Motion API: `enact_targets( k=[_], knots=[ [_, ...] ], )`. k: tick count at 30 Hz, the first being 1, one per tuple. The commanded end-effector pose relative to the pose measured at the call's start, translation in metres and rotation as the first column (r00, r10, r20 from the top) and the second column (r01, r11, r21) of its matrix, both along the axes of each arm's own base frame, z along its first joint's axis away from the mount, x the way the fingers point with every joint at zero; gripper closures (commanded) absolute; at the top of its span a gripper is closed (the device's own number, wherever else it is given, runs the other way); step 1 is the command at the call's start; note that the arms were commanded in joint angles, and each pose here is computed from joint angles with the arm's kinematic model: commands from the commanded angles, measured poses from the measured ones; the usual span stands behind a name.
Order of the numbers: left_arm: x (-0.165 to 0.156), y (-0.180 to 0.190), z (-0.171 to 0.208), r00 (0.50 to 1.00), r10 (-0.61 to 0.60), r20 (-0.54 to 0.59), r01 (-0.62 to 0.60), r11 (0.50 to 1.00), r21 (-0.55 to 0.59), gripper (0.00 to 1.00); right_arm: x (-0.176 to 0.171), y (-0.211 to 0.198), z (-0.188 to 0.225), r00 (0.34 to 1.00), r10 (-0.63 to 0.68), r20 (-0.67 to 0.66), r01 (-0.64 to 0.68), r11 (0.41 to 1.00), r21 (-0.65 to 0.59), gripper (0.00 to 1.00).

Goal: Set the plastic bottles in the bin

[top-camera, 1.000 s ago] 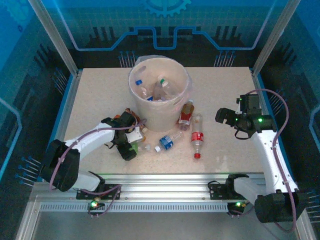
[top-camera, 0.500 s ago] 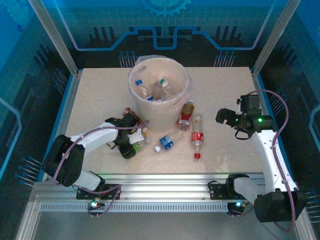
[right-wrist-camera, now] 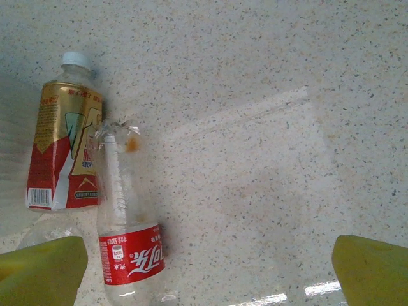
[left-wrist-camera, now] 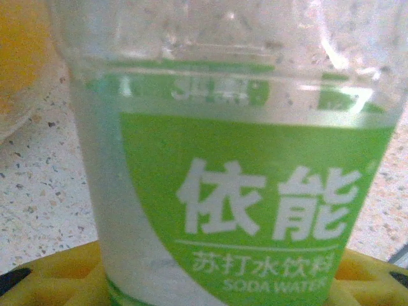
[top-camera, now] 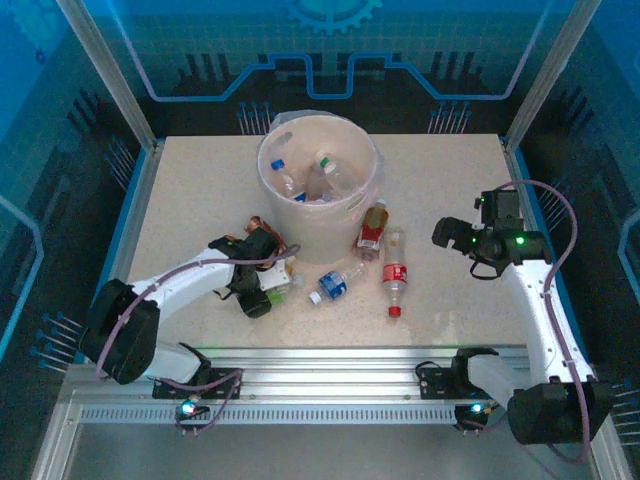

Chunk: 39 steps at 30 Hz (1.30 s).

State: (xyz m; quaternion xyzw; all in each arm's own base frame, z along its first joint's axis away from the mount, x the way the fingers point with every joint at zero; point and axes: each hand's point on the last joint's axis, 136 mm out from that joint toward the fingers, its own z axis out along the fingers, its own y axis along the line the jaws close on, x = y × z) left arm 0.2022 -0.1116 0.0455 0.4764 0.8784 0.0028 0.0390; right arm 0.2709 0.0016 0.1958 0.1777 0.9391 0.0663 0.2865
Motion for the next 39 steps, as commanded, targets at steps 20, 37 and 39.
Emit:
enact_targets(
  k=[20, 37, 39],
  knots=[
    [-0.046, -0.096, 0.119, 0.966, -0.216, 0.141, 0.249, 0.927, -0.279, 0.53, -0.004, -0.016, 0.015, 0.990, -0.118, 0.077, 0.119, 0.993, -0.001, 0.00],
    [0.028, -0.172, 0.347, 0.634, 0.106, 0.766, 0.519, 0.676, -0.523, 0.60, -0.008, -0.016, 0.023, 0.985, -0.129, 0.111, 0.129, 0.992, 0.015, 0.00],
    [0.041, -0.168, 0.367, 0.605, 0.165, 0.779, 0.501, 0.681, -0.534, 0.60, -0.007, -0.014, 0.023, 0.986, -0.124, 0.114, 0.122, 0.992, 0.024, 0.00]
  ],
)
